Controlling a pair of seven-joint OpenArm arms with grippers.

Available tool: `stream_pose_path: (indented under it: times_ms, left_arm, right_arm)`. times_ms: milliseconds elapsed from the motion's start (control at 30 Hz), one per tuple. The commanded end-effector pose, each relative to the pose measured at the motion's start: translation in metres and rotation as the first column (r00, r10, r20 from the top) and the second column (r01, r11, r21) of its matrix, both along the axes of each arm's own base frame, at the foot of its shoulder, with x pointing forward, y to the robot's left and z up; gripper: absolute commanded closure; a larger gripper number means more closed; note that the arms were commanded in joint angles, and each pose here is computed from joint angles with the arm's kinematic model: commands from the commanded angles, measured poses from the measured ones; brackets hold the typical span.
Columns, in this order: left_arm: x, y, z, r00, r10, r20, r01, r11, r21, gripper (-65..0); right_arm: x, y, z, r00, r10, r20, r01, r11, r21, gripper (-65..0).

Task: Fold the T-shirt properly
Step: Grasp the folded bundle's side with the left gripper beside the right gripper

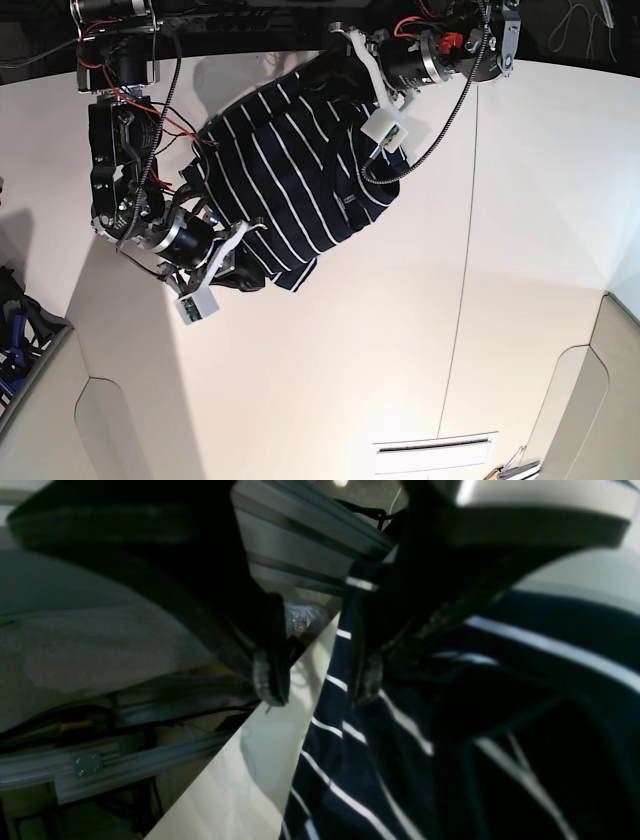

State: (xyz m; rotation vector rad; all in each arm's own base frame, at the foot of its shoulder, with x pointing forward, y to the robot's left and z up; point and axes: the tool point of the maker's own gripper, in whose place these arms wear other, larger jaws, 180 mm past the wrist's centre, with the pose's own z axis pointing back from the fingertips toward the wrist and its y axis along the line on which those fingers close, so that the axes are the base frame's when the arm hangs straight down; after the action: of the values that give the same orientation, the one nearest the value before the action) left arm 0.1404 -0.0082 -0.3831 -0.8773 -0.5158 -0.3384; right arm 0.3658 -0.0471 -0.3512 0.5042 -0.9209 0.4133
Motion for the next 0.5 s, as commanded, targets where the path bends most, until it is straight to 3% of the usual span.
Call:
stream_pose_path:
  times_ms: [0,300,467]
  left_arm:
    - [0.002,-0.001,0.005,1.000,-0.001,0.022,0.002,1.000,-0.012,-20.6]
    - [-0.001,0.004,-0.011,1.000,-0.009,-0.008,0.009,0.999,0.035,-20.6]
    - [0.008,0.015,-0.020,1.000,0.012,-0.009,-0.011,0.997,0.072,-20.6]
  right_arm:
    - [0.009,0.002,0.018,0.998,0.003,0.057,-0.004,1.000,0.031,0.0]
    - [0.008,0.002,0.017,0.999,0.005,0.050,-0.006,1.000,0.026,0.0]
    - [0.000,0.000,0.004,1.000,0.025,-0.018,-0.025,0.999,-0.020,0.0]
